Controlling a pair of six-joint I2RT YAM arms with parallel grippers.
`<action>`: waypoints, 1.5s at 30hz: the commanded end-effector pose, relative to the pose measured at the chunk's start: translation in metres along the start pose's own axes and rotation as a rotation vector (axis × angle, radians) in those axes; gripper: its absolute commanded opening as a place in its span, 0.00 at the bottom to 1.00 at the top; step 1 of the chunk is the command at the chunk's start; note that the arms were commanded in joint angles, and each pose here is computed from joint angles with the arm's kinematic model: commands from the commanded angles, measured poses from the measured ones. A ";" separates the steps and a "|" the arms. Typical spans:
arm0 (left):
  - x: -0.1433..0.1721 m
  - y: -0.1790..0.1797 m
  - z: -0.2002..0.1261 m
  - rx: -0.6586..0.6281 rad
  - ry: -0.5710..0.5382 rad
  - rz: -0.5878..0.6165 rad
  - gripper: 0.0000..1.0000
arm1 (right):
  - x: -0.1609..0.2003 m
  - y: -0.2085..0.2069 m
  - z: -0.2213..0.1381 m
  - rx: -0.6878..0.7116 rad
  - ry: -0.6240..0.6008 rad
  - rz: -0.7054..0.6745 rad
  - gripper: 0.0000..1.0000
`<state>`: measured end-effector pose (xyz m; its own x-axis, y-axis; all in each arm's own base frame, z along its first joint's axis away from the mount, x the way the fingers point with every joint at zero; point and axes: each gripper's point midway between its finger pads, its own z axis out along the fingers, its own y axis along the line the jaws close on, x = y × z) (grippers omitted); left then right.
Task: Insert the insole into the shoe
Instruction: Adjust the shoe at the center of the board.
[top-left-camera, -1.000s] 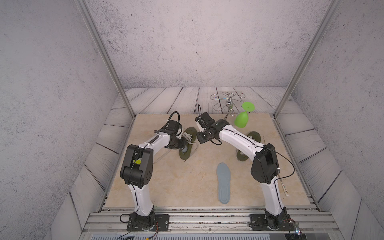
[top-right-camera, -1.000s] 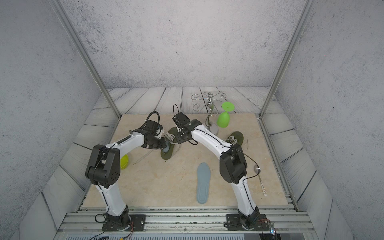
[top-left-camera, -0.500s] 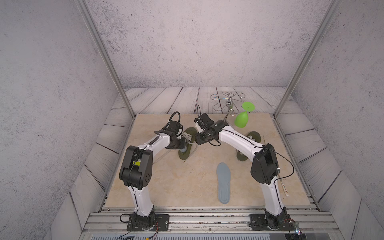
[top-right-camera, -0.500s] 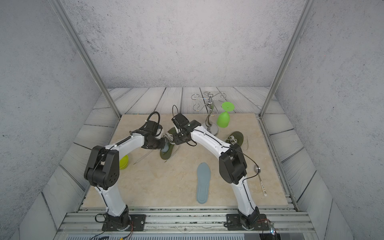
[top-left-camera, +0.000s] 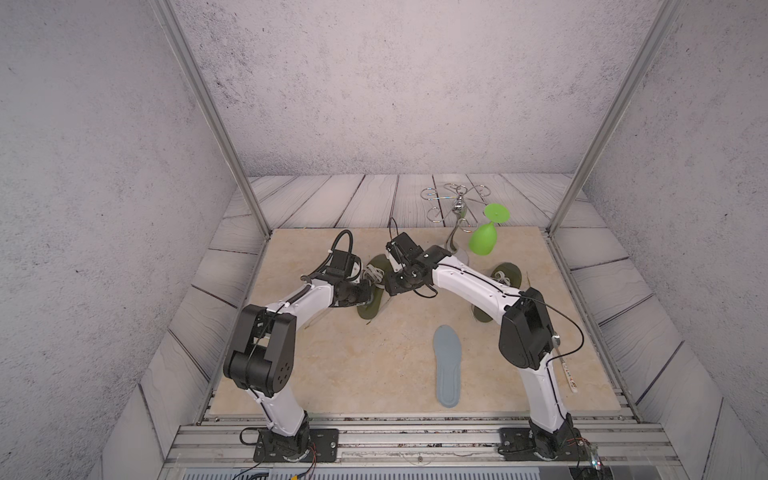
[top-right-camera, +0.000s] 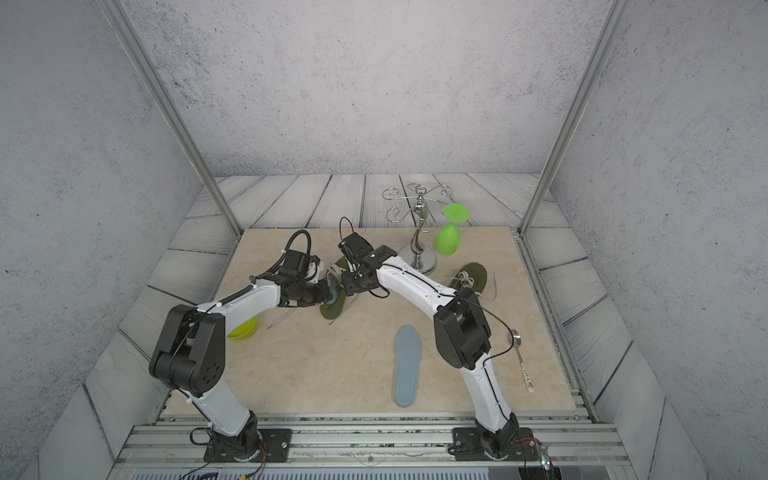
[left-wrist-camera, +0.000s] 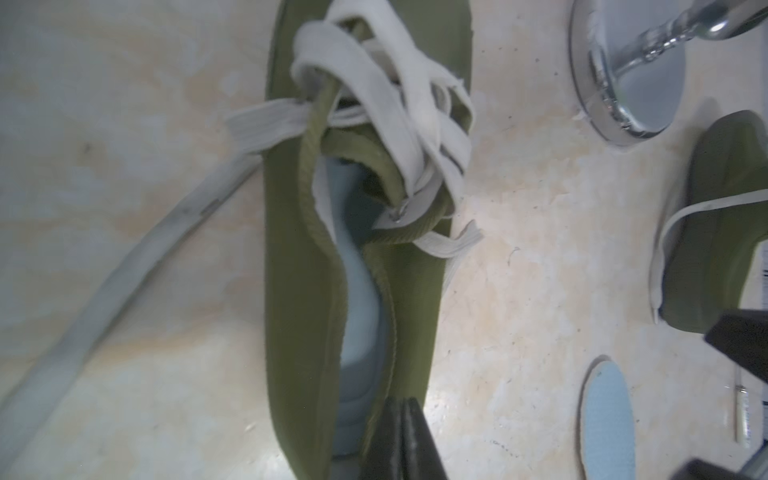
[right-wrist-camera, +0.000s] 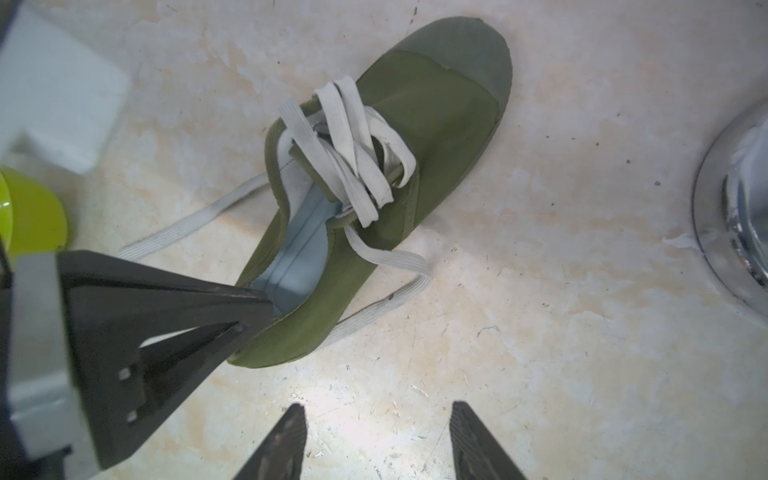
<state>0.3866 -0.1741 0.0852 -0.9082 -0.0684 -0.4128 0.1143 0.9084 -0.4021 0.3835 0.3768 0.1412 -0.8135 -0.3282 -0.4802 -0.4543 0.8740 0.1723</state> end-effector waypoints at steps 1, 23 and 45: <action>-0.009 0.019 -0.020 -0.153 -0.020 0.076 0.30 | 0.003 -0.008 0.011 0.044 0.007 0.021 0.58; -0.025 0.039 -0.021 -0.439 0.013 0.316 0.43 | 0.007 -0.018 -0.002 0.025 -0.004 0.042 0.58; -0.021 0.002 0.000 -0.152 -0.010 0.110 0.00 | 0.004 -0.011 -0.001 0.008 -0.001 0.075 0.61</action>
<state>0.4073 -0.1499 0.0714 -0.9034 0.1171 -0.4124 0.1596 0.9847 -0.0701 0.3841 0.3625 0.1162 -0.8484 -0.2964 -0.4386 -0.4042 0.8977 0.1752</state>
